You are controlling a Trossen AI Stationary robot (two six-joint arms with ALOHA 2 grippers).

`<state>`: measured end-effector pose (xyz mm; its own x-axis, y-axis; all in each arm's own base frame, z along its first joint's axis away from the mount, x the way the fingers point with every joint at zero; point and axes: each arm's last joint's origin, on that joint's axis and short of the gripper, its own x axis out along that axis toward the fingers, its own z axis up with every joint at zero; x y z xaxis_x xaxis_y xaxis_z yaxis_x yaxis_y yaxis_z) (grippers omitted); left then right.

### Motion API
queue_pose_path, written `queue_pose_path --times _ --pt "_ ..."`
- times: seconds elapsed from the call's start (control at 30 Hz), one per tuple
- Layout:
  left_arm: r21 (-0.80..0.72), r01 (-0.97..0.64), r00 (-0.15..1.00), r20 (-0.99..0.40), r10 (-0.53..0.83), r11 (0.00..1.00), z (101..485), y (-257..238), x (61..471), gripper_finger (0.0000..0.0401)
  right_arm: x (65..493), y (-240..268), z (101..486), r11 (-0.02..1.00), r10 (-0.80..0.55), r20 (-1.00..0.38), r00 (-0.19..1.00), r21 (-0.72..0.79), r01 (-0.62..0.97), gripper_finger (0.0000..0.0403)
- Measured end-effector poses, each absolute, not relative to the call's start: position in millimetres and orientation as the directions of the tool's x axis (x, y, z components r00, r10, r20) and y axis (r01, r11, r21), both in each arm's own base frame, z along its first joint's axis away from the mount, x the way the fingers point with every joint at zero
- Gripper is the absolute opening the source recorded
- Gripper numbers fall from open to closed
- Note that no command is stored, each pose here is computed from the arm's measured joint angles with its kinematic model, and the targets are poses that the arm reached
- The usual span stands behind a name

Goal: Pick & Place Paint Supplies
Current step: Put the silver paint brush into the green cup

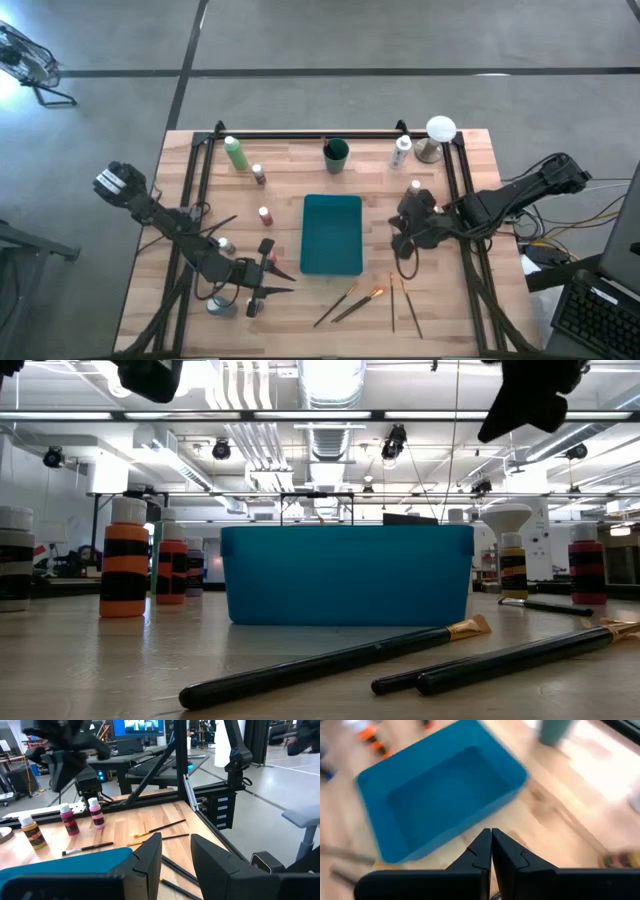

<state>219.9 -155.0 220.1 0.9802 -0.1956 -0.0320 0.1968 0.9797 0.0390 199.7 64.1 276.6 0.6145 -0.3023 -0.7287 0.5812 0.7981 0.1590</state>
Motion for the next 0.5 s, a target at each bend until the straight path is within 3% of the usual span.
queue_pose_path --times 0.1,0.5 --pt "0.038 0.197 0.98 -0.031 -0.196 0.98 220.3 -155.0 219.9 0.011 198.8 57.5 270.7 0.711 -0.324 -0.764 0.559 0.193 0.676 0.0008" --pt "0.043 0.197 0.98 -0.031 -0.196 0.979 220.3 -155.0 219.9 0.011 208.7 48.7 251.0 0.616 -0.252 -0.876 0.412 0.183 0.766 0.0008"
